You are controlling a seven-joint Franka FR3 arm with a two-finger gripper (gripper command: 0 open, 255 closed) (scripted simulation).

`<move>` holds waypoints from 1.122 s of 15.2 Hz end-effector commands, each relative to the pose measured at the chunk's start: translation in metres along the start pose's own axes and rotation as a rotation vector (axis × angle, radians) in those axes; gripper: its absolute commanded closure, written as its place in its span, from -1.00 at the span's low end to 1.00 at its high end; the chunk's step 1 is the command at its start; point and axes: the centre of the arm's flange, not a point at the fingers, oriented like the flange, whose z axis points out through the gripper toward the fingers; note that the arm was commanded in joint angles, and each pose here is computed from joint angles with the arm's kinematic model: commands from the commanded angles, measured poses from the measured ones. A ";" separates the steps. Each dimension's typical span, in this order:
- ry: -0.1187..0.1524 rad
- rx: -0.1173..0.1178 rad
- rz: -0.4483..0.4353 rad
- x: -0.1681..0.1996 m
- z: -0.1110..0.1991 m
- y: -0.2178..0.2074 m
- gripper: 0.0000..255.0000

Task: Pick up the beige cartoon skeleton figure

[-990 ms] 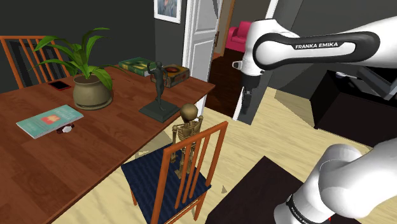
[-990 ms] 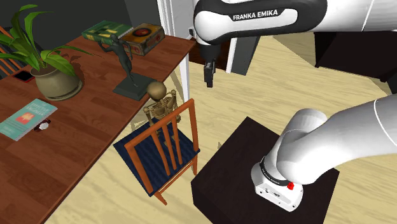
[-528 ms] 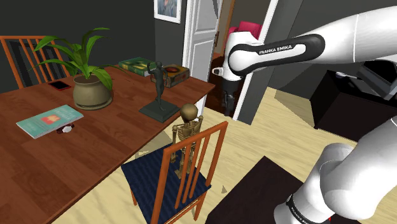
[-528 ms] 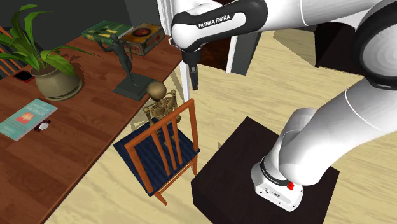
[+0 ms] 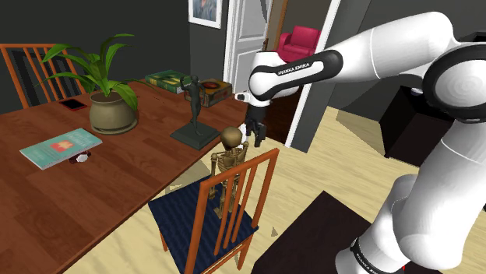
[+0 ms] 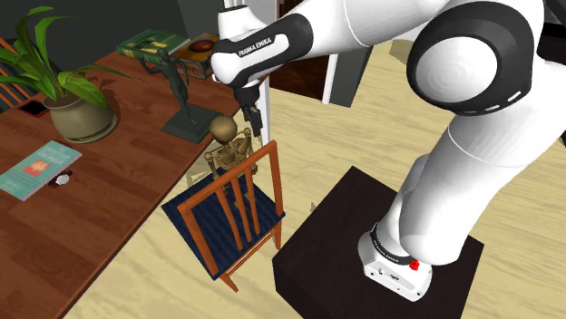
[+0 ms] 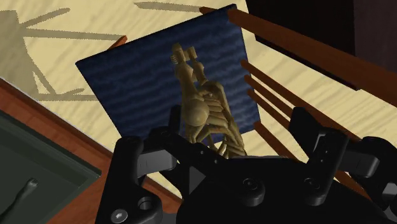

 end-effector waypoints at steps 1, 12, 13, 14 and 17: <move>0.011 0.009 -0.089 0.023 0.015 0.011 -1.00; 0.014 0.011 -0.110 0.028 0.058 0.018 1.00; 0.014 0.011 -0.110 0.028 0.058 0.018 1.00; 0.014 0.011 -0.110 0.028 0.058 0.018 1.00; 0.014 0.011 -0.110 0.029 0.058 0.017 1.00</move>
